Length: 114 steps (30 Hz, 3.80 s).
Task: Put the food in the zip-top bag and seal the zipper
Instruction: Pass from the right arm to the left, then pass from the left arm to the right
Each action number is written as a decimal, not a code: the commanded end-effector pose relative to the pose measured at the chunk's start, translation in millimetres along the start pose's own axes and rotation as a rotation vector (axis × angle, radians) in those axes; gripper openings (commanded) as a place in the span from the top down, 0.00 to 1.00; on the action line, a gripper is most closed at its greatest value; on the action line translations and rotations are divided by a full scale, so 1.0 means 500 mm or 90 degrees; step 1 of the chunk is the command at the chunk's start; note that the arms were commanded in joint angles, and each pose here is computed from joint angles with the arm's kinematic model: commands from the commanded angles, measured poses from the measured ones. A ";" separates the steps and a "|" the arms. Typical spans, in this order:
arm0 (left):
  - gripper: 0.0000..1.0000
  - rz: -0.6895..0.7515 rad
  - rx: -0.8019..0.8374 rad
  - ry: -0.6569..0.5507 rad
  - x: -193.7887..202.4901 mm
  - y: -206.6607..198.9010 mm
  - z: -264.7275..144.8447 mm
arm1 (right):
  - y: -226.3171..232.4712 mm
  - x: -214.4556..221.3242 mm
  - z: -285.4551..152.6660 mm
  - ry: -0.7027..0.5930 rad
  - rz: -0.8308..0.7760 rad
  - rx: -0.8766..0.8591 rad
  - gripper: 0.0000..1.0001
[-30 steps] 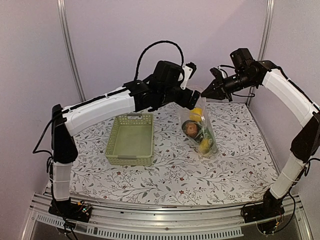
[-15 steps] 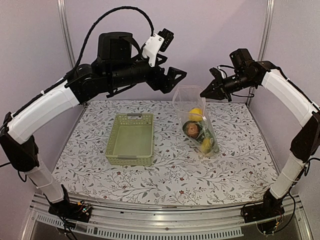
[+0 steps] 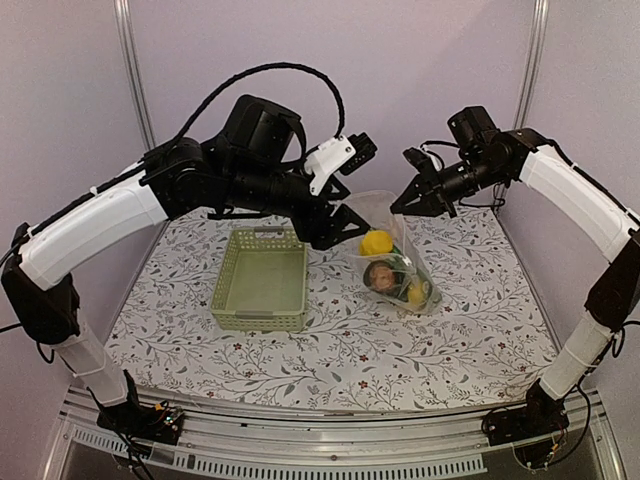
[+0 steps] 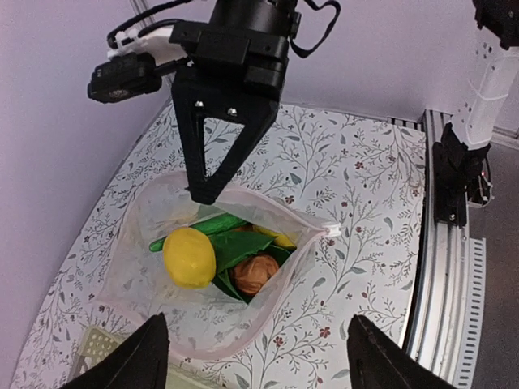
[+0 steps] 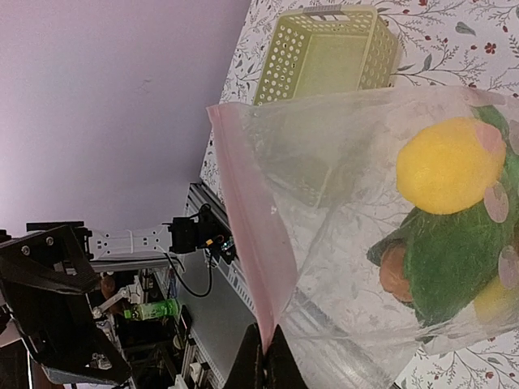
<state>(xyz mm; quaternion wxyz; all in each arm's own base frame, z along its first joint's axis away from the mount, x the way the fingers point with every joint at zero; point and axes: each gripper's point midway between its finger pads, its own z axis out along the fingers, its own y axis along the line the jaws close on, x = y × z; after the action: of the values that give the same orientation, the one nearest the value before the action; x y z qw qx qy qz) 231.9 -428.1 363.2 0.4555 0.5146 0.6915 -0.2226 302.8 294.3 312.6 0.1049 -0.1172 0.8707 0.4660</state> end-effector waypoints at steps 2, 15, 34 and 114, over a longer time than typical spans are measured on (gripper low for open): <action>0.28 0.035 0.079 0.059 0.041 -0.061 -0.001 | 0.053 0.037 -0.032 0.020 -0.055 -0.022 1.00; 0.32 0.141 0.090 0.158 0.139 -0.122 0.088 | 0.099 0.088 -0.023 0.069 -0.086 -0.043 1.00; 0.73 0.150 0.077 0.164 0.136 -0.129 0.146 | 0.082 0.100 -0.020 0.080 -0.094 -0.022 1.00; 1.00 -0.115 0.090 0.019 0.017 -0.014 0.152 | 0.074 0.130 -0.088 -0.107 -0.461 0.015 0.76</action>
<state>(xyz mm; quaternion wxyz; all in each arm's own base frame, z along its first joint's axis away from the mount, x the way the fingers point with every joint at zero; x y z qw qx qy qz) 246.6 -482.1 317.3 0.3816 0.4912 0.7256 -0.2944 224.4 272.0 351.7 0.3253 -0.3723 0.7664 0.4102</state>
